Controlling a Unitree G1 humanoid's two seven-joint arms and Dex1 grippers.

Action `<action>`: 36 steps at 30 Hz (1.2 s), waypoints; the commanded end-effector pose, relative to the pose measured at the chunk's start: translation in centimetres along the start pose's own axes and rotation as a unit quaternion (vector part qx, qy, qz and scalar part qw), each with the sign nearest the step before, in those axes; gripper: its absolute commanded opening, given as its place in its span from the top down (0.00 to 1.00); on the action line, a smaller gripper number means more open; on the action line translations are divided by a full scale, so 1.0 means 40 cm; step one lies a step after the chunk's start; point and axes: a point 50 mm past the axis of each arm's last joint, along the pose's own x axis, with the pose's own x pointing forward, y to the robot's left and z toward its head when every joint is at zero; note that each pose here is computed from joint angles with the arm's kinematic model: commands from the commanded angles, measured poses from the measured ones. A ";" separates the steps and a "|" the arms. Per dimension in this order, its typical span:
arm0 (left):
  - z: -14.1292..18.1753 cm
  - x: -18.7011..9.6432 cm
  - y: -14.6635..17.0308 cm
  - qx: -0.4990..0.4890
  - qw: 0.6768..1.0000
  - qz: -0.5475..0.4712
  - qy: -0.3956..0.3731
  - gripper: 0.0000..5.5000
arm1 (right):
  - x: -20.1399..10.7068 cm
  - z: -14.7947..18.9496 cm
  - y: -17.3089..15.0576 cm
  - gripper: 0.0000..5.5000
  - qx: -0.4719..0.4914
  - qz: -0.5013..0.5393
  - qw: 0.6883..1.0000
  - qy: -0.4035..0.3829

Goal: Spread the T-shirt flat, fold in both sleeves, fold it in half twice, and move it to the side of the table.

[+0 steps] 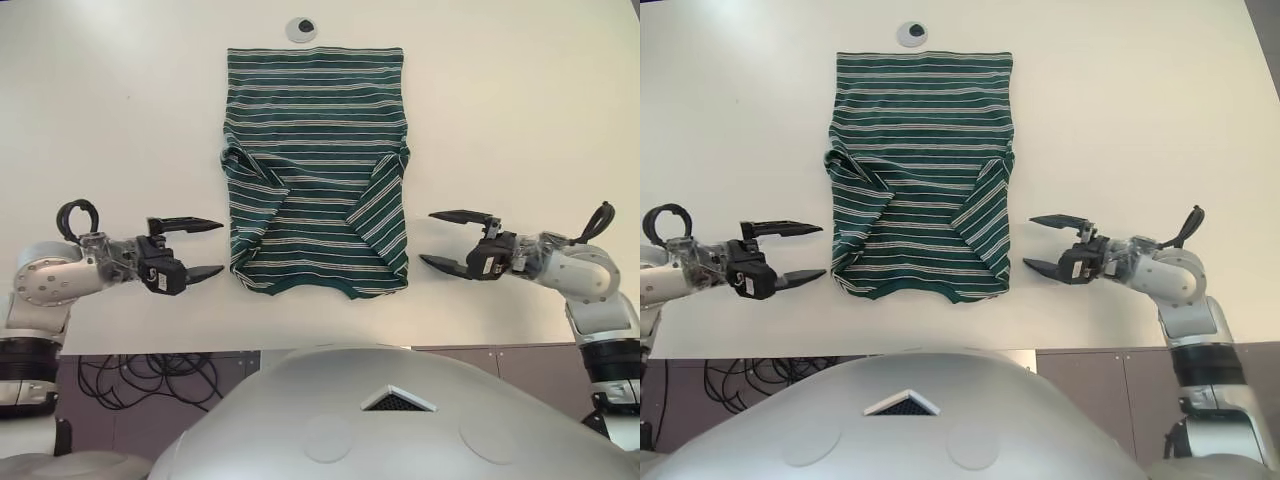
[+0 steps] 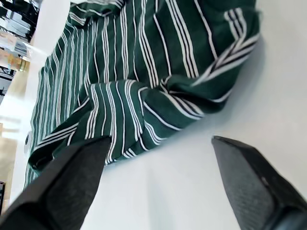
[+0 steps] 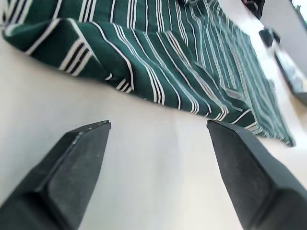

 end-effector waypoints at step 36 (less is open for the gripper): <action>0.197 -0.014 -0.021 -0.363 0.854 -0.294 -0.228 0.99 | -0.107 0.165 0.022 1.00 0.380 0.222 0.872 -0.216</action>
